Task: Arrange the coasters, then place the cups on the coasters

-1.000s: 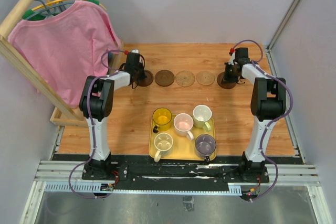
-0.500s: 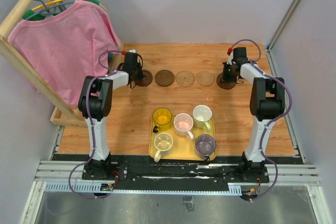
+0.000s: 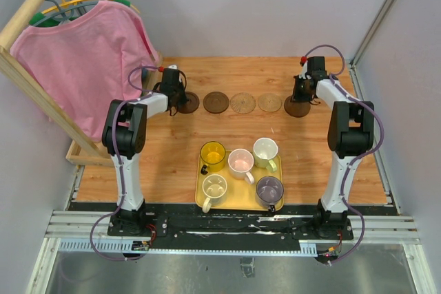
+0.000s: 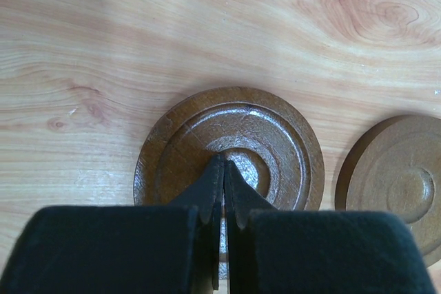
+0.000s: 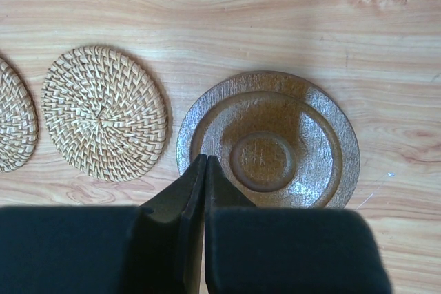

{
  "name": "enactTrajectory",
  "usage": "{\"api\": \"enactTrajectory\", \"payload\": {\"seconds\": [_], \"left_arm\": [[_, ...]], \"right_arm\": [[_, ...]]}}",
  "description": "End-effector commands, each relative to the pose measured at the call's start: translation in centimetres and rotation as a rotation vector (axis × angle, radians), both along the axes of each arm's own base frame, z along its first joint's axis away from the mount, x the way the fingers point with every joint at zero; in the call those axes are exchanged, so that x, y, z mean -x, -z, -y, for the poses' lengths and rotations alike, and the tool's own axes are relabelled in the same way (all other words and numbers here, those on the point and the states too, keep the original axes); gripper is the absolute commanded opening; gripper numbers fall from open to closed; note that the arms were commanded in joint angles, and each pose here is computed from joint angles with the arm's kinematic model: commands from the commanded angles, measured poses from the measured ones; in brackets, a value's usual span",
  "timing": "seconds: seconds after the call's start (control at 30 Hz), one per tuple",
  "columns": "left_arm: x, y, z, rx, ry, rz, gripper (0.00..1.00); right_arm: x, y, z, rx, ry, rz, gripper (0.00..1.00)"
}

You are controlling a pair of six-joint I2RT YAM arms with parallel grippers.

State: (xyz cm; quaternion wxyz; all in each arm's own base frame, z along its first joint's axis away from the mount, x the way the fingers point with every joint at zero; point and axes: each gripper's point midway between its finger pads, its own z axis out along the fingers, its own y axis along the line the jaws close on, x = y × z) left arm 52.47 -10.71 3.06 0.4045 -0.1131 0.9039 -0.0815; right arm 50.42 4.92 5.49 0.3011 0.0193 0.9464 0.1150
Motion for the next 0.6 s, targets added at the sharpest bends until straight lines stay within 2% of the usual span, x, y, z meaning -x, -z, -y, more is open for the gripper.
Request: {"api": "enactTrajectory", "payload": {"seconds": [0.0, 0.17, 0.3, 0.43, 0.57], "left_arm": [[1.3, 0.4, -1.3, -0.033, -0.007, -0.054, 0.02], [1.1, -1.1, 0.2, 0.019, 0.066, -0.006, 0.02], [0.9, -4.3, 2.5, 0.099, 0.184, 0.084, 0.02], [0.9, -8.8, 4.5, 0.174, 0.285, 0.191, 0.03], [1.4, -12.0, 5.2, 0.202, 0.326, 0.258, 0.06]], "right_arm": [[0.5, -1.0, 0.3, 0.020, 0.003, 0.007, 0.01], [1.3, -3.1, 0.5, 0.029, 0.004, 0.051, 0.01], [1.7, -6.2, 0.5, 0.032, 0.003, 0.125, 0.02], [2.2, -9.4, 0.4, 0.028, -0.001, 0.197, 0.15], [3.4, -11.9, 0.3, 0.025, -0.004, 0.243, 0.40]]}}
